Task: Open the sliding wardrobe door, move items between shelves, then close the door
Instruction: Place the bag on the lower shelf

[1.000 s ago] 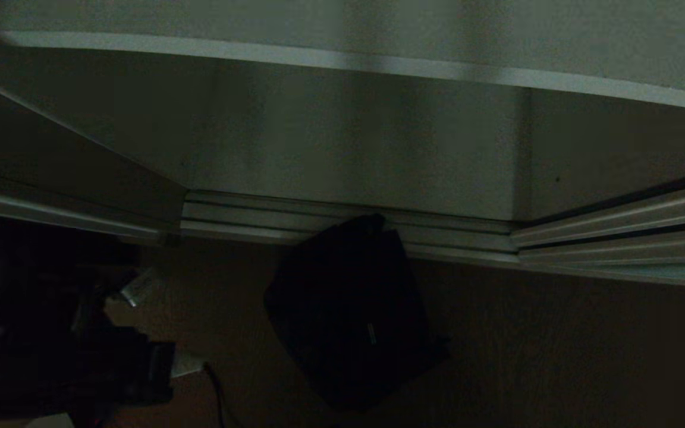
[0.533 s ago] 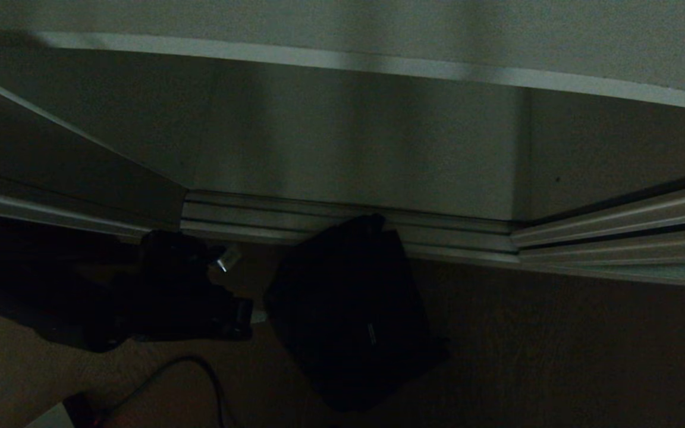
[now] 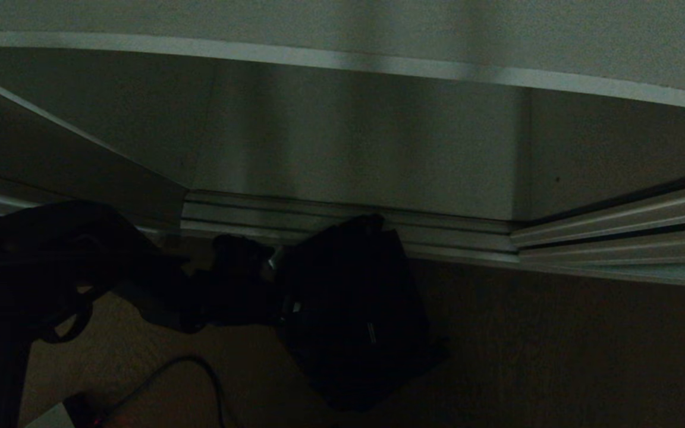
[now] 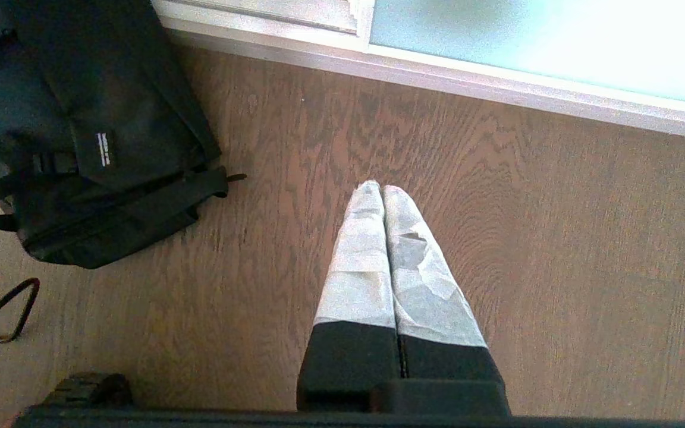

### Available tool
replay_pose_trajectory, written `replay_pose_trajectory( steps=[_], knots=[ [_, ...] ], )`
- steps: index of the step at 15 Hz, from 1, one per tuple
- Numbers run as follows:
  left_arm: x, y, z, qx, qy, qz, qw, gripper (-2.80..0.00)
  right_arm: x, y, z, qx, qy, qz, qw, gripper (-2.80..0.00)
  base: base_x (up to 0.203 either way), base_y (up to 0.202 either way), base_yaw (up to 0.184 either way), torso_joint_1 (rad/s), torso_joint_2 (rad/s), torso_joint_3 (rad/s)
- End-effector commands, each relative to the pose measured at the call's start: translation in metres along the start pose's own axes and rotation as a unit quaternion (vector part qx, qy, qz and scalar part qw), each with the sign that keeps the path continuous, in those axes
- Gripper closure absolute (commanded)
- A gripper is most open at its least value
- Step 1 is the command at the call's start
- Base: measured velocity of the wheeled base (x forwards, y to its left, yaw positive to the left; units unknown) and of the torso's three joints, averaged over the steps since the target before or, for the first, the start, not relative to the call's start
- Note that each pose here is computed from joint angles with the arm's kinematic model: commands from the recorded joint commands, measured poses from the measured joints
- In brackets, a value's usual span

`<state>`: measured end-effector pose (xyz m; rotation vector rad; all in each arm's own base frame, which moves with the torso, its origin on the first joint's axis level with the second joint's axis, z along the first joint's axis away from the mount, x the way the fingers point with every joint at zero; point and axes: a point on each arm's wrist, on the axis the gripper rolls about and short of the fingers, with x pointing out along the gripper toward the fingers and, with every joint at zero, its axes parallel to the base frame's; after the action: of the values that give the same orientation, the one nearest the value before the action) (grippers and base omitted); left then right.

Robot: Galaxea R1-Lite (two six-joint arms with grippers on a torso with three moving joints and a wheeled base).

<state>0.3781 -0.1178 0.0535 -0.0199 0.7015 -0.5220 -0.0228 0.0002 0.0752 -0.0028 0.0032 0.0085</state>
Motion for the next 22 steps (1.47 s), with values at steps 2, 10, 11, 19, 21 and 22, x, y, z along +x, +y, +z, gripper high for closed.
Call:
replay_pose_trajectory(
  steps=[2, 10, 11, 19, 21, 22],
  knots=[
    [0.006, -0.003, 0.013, -0.007, -0.023, 0.000, 0.9997, -2.80, 0.000, 0.000, 0.000, 0.000, 0.000, 0.000, 1.000, 0.00, 0.000, 0.000, 0.000, 0.000, 0.00, 0.000],
    [-0.076, -0.019, 0.018, -0.011, -0.012, 0.052, 0.9985, -2.80, 0.000, 0.000, 0.000, 0.000, 0.000, 0.000, 1.000, 0.00, 0.000, 0.000, 0.000, 0.000, 0.00, 0.000],
    [-0.074, -0.018, 0.011, -0.006, 0.005, 0.061, 0.9981, -2.80, 0.000, 0.000, 0.000, 0.000, 0.000, 0.000, 1.000, 0.00, 0.000, 0.000, 0.000, 0.000, 0.00, 0.000],
    [-0.021, -0.003, -0.018, -0.014, 0.043, 0.070, 0.9965, -2.80, 0.000, 0.000, 0.000, 0.000, 0.000, 0.000, 1.000, 0.00, 0.000, 0.000, 0.000, 0.000, 0.00, 0.000],
    [-0.010, 0.001, -0.017, -0.008, 0.024, 0.089, 0.9957, -2.80, 0.000, 0.000, 0.000, 0.000, 0.000, 0.000, 1.000, 0.00, 0.000, 0.000, 0.000, 0.000, 0.00, 0.000],
    [-0.009, 0.002, -0.016, -0.007, 0.021, 0.091, 0.9956, -2.80, 0.000, 0.000, 0.000, 0.000, 0.000, 0.000, 1.000, 0.00, 0.000, 0.000, 0.000, 0.000, 0.00, 0.000]
  ],
)
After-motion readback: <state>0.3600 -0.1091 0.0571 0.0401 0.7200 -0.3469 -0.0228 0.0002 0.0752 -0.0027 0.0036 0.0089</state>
